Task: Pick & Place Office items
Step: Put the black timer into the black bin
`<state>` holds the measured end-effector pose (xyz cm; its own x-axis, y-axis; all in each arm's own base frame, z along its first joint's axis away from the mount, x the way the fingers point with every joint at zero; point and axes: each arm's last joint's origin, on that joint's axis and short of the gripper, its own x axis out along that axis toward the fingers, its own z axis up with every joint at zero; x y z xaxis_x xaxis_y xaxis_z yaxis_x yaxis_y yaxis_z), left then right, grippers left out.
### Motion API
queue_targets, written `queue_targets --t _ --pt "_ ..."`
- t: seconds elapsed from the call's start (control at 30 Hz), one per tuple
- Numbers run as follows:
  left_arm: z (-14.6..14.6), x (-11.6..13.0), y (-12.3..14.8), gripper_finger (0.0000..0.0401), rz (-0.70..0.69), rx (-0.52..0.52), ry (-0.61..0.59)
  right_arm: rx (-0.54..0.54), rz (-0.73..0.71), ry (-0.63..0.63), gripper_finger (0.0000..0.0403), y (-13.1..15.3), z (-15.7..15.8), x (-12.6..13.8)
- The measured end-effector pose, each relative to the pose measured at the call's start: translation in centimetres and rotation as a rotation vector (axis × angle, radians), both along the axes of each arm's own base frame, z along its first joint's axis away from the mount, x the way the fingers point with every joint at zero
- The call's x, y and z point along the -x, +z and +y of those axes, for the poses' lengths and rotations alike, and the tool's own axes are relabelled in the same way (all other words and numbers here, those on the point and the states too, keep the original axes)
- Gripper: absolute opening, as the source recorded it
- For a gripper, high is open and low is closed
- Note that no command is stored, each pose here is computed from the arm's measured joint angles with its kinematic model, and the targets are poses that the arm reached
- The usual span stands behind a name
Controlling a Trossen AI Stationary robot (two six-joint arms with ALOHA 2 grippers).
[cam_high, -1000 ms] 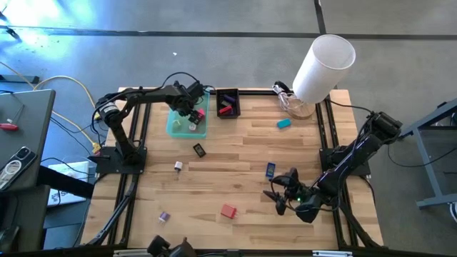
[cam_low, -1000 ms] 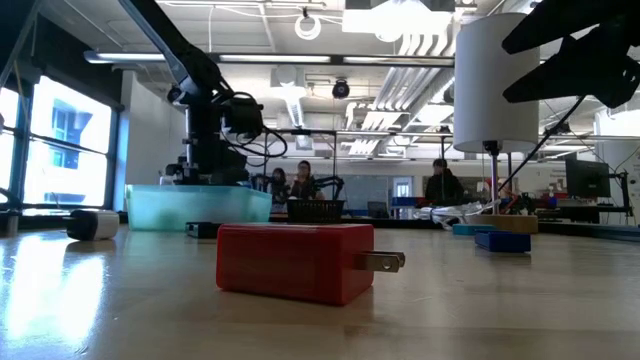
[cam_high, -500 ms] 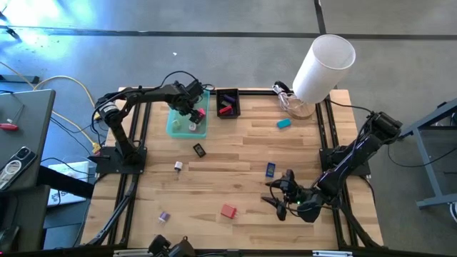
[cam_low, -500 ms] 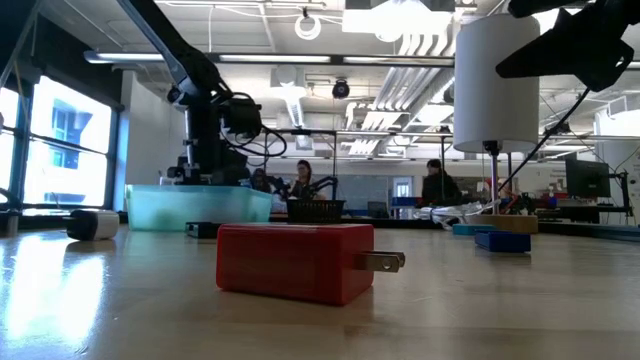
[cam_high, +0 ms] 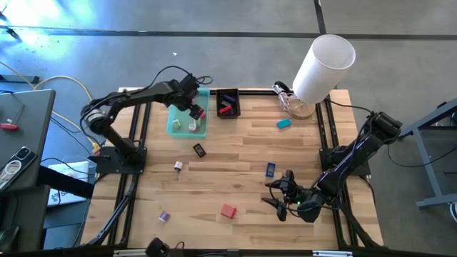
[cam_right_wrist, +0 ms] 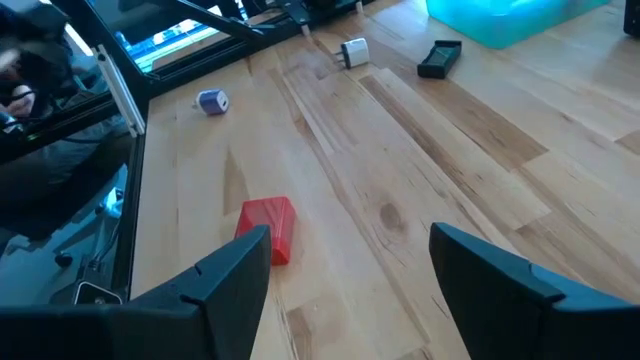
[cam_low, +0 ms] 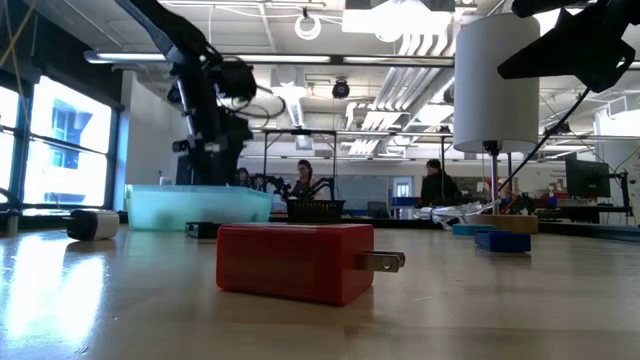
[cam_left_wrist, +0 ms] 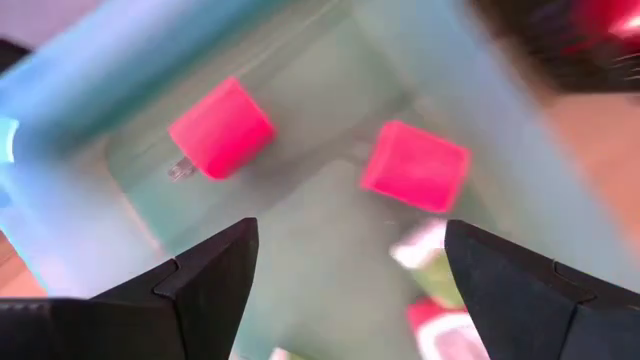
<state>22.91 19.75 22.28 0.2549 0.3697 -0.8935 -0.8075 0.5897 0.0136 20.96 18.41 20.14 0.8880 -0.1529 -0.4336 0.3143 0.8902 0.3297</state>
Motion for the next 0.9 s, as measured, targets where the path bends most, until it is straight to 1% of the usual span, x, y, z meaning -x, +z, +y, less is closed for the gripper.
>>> queue_targets --t 0.07,0.17,0.23,0.37,0.47,0.53,0.63,0.8,0.83,0.9 --pt "-0.7 0.3 1.2 0.0313 -0.043 0.0 -0.024 0.0 0.0 0.0 0.026 0.0 0.0 0.0" --pt "-2.4 1.0 3.1 0.0313 -0.102 0.043 -0.082 0.0 0.0 -0.001 0.026 0.0 0.0 0.0" --pt "-3.9 1.6 4.3 0.0313 -0.152 0.104 -0.141 -0.002 -0.003 -0.001 0.026 0.0 0.0 0.0" --pt "-7.4 2.8 6.3 0.0313 -0.244 0.264 -0.278 -0.016 -0.015 0.0 0.026 0.1 0.1 -0.1" --pt "-10.2 3.6 7.3 0.0313 -0.257 0.354 -0.382 -0.017 -0.015 0.001 0.026 0.1 0.1 -0.1" --pt "-12.0 3.9 7.8 0.0313 -0.245 0.38 -0.428 -0.018 -0.015 0.001 0.026 0.1 0.1 -0.1" --pt "-14.4 3.9 8.3 0.0313 -0.237 0.382 -0.539 -0.022 -0.016 0.004 0.026 0.2 0.1 -0.1" --pt "-18.4 3.5 8.5 0.0313 -0.203 0.355 -0.833 -0.026 -0.017 0.007 0.026 0.2 0.1 -0.1" --pt "-19.0 3.4 8.5 0.0313 -0.193 0.343 -0.89 -0.025 -0.017 0.006 0.026 0.2 0.1 -0.1" --pt "-20.1 3.3 8.4 0.0313 -0.163 0.286 -0.992 -0.023 -0.018 0.003 0.026 0.2 0.1 -0.1"
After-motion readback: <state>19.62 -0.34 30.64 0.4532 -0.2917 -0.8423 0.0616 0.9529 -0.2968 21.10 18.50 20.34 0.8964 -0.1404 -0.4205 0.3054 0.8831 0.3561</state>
